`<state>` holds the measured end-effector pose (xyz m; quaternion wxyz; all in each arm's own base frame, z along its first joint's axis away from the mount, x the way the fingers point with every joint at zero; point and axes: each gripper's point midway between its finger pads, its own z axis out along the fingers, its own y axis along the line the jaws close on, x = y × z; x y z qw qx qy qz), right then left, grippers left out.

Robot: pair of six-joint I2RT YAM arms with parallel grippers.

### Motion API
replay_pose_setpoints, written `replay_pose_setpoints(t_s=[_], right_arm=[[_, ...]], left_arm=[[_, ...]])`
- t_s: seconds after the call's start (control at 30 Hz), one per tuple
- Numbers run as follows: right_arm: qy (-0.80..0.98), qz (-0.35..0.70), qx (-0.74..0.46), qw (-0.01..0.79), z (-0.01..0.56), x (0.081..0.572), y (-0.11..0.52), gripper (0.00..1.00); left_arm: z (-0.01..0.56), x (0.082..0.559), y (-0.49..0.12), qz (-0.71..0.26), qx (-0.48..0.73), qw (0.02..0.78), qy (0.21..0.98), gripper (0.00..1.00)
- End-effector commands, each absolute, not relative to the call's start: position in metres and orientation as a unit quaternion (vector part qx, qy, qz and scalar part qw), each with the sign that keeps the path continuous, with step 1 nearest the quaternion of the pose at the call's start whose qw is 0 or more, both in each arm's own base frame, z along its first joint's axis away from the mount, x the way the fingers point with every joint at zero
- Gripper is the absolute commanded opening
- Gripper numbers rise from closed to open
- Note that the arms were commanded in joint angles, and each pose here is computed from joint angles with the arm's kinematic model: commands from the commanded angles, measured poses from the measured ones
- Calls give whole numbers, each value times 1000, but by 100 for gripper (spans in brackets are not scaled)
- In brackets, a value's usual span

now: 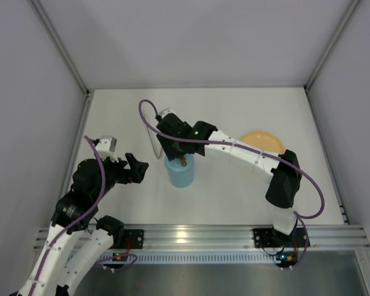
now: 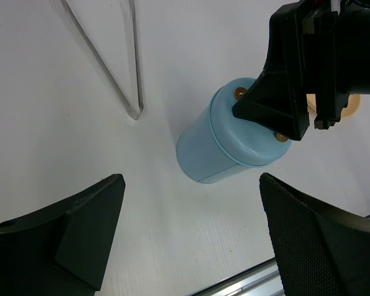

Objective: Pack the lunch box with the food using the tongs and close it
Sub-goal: Close the box lid on the packing box, then reset both arms

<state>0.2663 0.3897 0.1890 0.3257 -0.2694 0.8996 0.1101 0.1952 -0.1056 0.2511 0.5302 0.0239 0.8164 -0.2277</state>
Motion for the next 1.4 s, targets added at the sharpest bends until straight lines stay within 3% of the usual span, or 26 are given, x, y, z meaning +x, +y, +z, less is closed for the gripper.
replay_pose_setpoints(t_s=[0.0, 0.3, 0.73, 0.83, 0.87, 0.9, 1.03, 1.37], right_arm=[[907, 72, -295, 292, 160, 253, 383, 48], [897, 92, -271, 337, 195, 258, 379, 49], [836, 142, -185, 496, 324, 273, 346, 60], [822, 148, -150, 529, 342, 267, 316, 74], [814, 150, -132, 545, 349, 268, 307, 90], [819, 143, -128, 541, 334, 265, 299, 99], [799, 174, -87, 569, 348, 247, 260, 99], [797, 168, -72, 575, 318, 229, 219, 99]], left_arm=[[260, 202, -108, -233, 20, 546, 804, 95], [259, 202, -108, -233, 20, 544, 806, 95], [258, 201, -110, -235, 22, 542, 807, 95], [258, 202, -110, -235, 23, 542, 807, 95], [258, 202, -110, -234, 22, 542, 807, 95], [258, 202, -110, -234, 23, 542, 807, 95], [256, 202, -111, -234, 24, 539, 809, 95], [253, 204, -113, -233, 24, 534, 813, 95]])
